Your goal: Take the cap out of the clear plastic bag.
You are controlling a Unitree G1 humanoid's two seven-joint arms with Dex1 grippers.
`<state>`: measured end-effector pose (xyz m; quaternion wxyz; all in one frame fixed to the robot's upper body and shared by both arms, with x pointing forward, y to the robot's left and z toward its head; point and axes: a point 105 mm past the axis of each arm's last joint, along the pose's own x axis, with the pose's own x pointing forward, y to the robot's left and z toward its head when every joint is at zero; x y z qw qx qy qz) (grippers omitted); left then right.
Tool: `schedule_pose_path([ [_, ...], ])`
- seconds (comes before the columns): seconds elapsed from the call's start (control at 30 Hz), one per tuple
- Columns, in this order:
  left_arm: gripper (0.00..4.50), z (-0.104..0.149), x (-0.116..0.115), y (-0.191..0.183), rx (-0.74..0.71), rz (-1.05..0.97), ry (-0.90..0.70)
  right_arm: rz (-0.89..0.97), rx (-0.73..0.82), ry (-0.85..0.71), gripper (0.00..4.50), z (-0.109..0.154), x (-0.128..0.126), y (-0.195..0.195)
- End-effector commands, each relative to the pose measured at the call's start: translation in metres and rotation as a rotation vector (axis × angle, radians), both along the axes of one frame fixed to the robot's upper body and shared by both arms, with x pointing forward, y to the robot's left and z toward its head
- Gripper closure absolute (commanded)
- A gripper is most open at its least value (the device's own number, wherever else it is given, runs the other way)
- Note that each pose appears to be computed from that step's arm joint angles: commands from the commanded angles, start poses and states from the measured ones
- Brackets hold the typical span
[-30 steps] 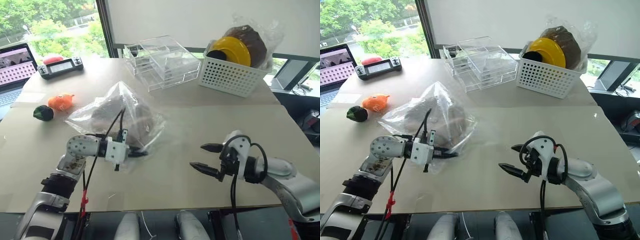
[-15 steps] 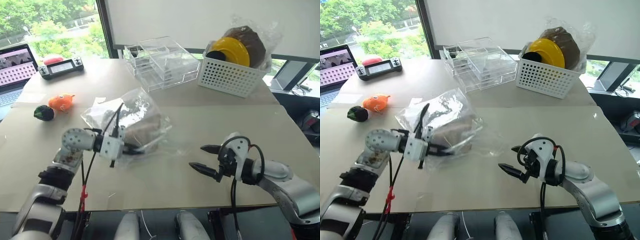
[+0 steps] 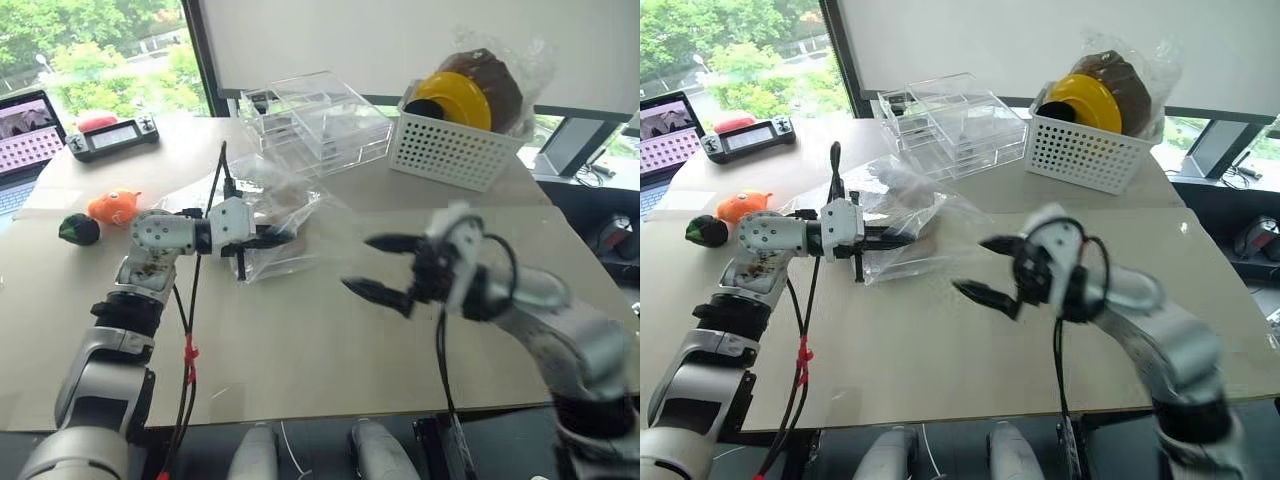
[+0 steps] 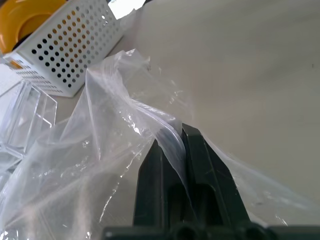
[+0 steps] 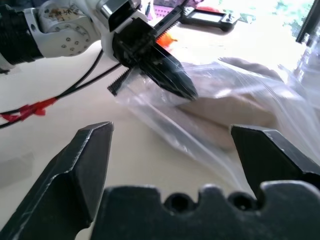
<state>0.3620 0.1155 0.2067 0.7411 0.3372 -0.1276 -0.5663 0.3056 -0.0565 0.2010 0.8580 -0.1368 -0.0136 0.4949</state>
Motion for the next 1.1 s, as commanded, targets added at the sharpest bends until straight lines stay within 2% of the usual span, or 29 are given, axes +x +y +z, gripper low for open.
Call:
schedule_pose_path([
  [0.03,4.44,0.020,0.000,0.002,-0.038,0.008,-0.055,-0.052,-0.040,-0.055,0.00,-0.003,0.012,-0.003],
  [0.2,4.44,0.037,-0.001,-0.003,-0.104,0.010,-0.059,-0.109,-0.100,-0.114,0.00,-0.030,0.040,0.011],
  [0.47,4.44,0.036,-0.018,-0.015,-0.129,-0.044,-0.016,-0.181,-0.014,-0.195,0.00,-0.025,0.062,0.015],
  [0.53,4.44,0.027,-0.025,-0.015,-0.085,-0.068,0.007,-0.170,0.006,-0.179,0.00,-0.026,0.063,0.017],
  [0.63,4.44,0.017,-0.024,-0.010,-0.061,-0.044,0.020,-0.016,0.081,-0.037,0.00,-0.029,0.040,0.025],
  [0.77,4.44,0.010,-0.019,-0.007,-0.051,-0.015,0.007,0.187,-0.011,0.112,0.00,-0.043,-0.002,0.005],
  [0.9,4.44,0.008,-0.020,-0.009,-0.055,-0.021,0.003,0.232,-0.067,0.155,0.00,-0.044,-0.018,-0.011],
  [1.0,4.44,0.008,-0.023,-0.013,-0.057,-0.039,0.000,0.098,0.028,0.107,0.00,-0.025,0.005,-0.018],
  [1.1,4.44,0.008,-0.026,-0.017,-0.054,-0.057,-0.008,-0.034,0.060,0.066,0.00,-0.021,0.030,-0.021],
])
